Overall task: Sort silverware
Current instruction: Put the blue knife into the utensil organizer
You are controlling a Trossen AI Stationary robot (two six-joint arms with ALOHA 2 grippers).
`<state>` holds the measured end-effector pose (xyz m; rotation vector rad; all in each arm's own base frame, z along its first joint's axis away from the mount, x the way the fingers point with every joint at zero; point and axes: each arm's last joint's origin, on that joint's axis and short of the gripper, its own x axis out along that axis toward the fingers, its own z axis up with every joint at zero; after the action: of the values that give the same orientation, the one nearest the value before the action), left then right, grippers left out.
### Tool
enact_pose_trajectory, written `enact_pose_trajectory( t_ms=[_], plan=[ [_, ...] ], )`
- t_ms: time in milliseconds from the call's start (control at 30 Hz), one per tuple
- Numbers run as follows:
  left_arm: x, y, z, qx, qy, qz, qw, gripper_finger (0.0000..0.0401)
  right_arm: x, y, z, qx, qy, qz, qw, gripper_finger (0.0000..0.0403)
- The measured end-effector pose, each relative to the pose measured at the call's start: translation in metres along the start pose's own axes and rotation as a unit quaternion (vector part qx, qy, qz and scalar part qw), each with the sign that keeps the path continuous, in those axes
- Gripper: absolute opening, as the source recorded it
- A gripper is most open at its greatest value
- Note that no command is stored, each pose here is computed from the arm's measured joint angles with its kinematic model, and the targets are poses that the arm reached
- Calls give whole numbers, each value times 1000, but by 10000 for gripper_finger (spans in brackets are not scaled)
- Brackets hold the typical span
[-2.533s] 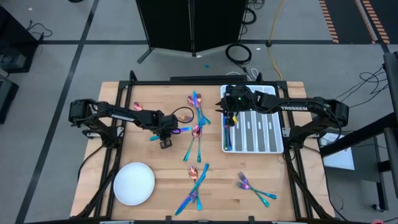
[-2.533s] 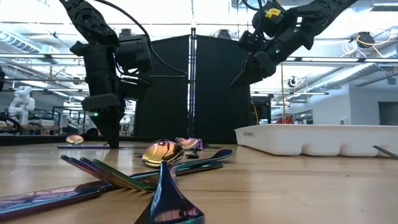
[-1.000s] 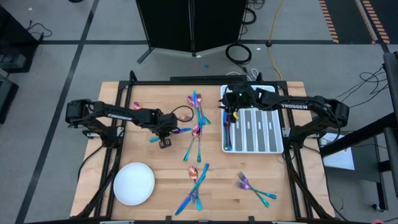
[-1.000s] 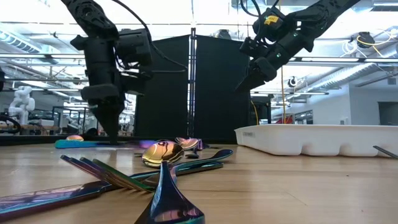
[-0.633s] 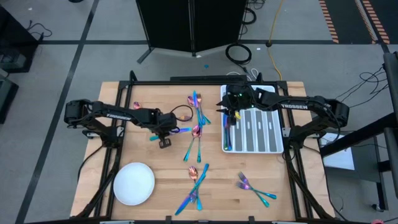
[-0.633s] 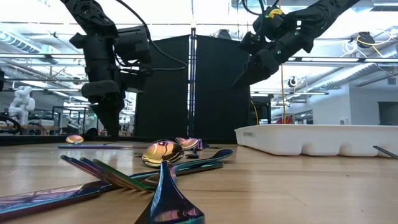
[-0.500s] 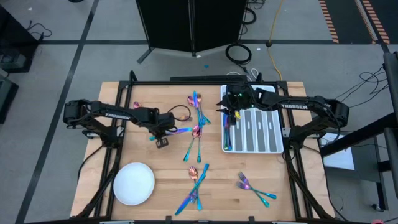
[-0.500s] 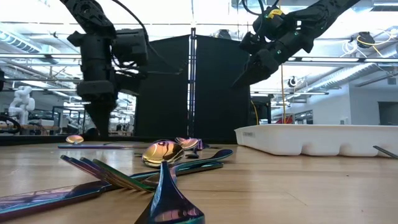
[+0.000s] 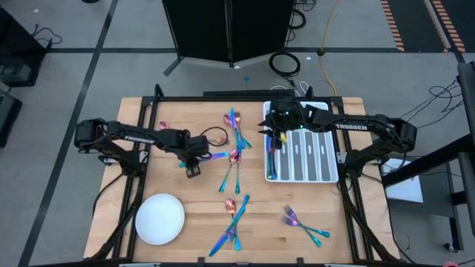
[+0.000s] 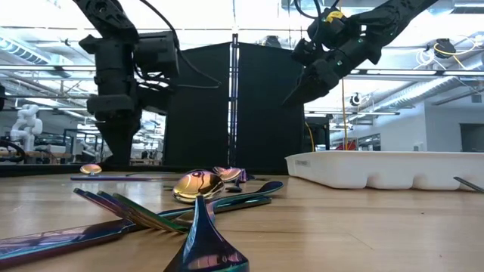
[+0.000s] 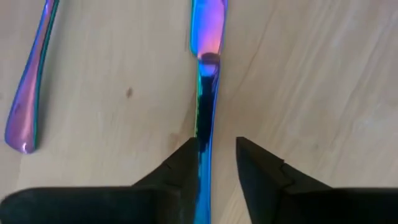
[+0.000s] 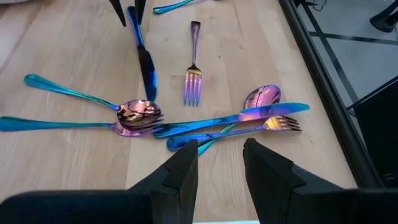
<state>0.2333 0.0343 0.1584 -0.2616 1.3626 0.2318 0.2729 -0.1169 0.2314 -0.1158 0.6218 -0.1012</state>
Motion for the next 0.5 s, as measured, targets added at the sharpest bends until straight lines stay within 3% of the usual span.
enact_pose_trajectory(
  t_ms=[500],
  plan=[
    [24, 0, 5, 7, 29, 20, 999, 128, 0, 1, -1, 1, 6, 2, 1000, 114]
  ],
)
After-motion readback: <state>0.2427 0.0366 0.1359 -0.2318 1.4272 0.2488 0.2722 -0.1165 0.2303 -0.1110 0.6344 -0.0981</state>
